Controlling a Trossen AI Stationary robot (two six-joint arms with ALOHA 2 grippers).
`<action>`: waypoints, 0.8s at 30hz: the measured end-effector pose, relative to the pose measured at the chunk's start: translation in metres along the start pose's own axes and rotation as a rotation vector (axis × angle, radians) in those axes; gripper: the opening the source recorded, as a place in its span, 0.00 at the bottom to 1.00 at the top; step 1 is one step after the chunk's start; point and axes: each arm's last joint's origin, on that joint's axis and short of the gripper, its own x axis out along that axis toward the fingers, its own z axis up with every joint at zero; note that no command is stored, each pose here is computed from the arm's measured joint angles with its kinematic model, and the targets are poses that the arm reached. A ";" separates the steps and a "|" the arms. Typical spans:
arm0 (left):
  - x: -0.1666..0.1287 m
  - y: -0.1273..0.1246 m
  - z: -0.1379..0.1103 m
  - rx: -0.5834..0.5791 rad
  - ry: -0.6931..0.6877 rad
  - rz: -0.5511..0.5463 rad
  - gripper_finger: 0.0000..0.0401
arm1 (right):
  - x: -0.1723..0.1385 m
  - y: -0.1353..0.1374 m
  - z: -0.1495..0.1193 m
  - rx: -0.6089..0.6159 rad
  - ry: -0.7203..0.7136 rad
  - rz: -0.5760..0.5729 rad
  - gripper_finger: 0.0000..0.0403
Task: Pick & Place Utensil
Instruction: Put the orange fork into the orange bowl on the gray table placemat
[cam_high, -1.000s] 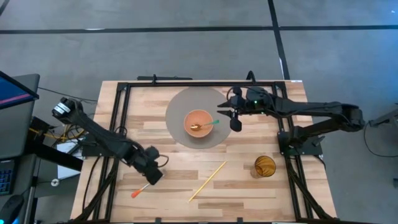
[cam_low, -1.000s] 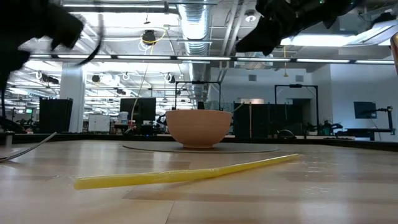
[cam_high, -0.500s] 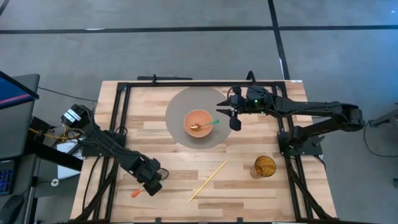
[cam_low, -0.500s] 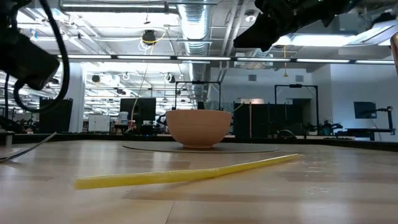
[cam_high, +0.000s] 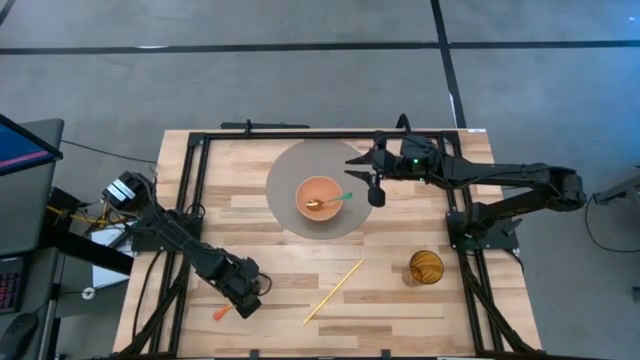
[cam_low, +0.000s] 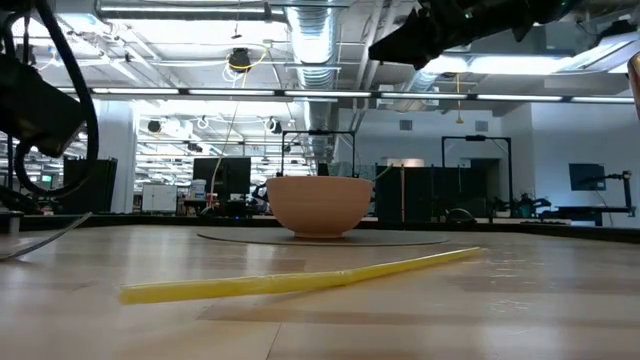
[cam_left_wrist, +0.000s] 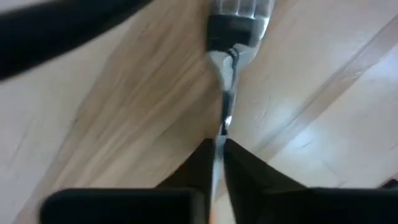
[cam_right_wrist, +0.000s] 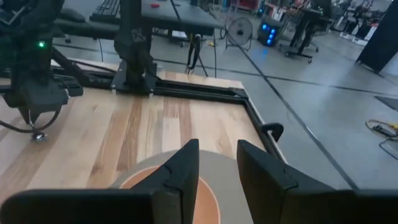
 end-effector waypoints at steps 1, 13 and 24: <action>-0.002 0.000 0.001 -0.003 -0.007 -0.008 0.04 | 0.000 0.000 0.000 0.000 -0.005 -0.001 0.26; -0.095 -0.002 0.052 -0.091 -0.632 -0.301 0.03 | 0.000 0.000 0.000 0.000 -0.002 -0.001 0.26; -0.155 0.041 0.165 0.171 -0.658 -0.297 0.03 | 0.000 0.000 -0.001 0.001 0.009 0.003 0.26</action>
